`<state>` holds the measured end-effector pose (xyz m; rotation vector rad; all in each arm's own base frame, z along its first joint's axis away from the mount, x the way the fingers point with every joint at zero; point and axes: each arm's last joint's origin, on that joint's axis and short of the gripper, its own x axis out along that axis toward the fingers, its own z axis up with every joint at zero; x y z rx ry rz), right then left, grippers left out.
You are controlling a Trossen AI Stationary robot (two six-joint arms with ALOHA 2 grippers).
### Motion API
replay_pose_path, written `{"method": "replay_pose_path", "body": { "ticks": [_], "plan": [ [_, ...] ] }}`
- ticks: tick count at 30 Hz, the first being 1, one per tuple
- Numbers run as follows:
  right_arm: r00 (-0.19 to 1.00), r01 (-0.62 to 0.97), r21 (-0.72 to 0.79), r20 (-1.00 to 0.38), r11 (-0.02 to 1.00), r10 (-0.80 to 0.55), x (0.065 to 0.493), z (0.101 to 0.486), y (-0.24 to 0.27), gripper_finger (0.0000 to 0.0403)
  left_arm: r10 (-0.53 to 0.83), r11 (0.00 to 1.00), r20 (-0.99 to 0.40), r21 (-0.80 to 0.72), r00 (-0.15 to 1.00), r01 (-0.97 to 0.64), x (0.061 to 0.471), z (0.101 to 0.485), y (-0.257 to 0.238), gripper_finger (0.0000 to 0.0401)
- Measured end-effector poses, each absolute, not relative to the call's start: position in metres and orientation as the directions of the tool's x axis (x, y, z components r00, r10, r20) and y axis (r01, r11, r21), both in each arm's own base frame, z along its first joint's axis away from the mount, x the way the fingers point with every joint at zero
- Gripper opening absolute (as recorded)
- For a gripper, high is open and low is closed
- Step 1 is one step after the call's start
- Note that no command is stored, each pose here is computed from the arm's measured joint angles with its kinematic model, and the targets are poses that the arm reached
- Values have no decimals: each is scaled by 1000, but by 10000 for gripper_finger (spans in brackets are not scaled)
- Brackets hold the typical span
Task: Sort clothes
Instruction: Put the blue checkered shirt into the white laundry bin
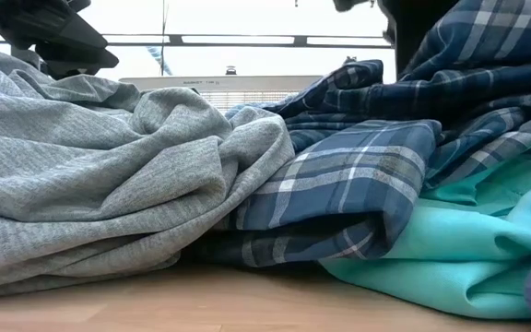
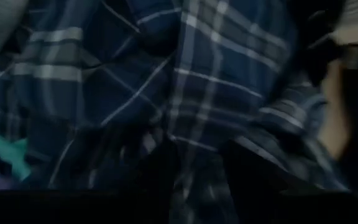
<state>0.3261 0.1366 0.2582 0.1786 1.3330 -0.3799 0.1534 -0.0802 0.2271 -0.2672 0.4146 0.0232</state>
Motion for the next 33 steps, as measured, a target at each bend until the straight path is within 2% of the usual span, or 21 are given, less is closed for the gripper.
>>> {"method": "replay_pose_path", "body": {
  "ticks": [5,9,10,14,22,27,33],
  "plan": [
    [246,369,-40,-959,929,-139,328,224,124,112,-32,965,-402,-250,915,-76,153,227,-80,121],
    [290,342,42,-955,939,-63,334,199,113,31,-32,965,-401,-251,916,-76,153,227,-80,121],
    [293,336,52,-955,940,-52,334,196,111,16,-33,965,-401,-251,915,-76,153,227,-80,121],
    [300,343,60,-953,938,-48,337,206,105,6,-33,964,-401,-253,915,-76,153,227,-80,121],
    [540,343,31,-825,939,-169,325,316,96,2,-33,965,-402,-253,915,-76,153,227,-80,121],
    [717,345,34,-654,938,-240,309,391,85,1,-34,964,-401,-254,916,-75,153,227,-80,121],
    [831,364,-3,-450,931,-326,299,461,64,1,-33,964,-401,-253,915,-76,153,227,-80,121]
  ]
}}
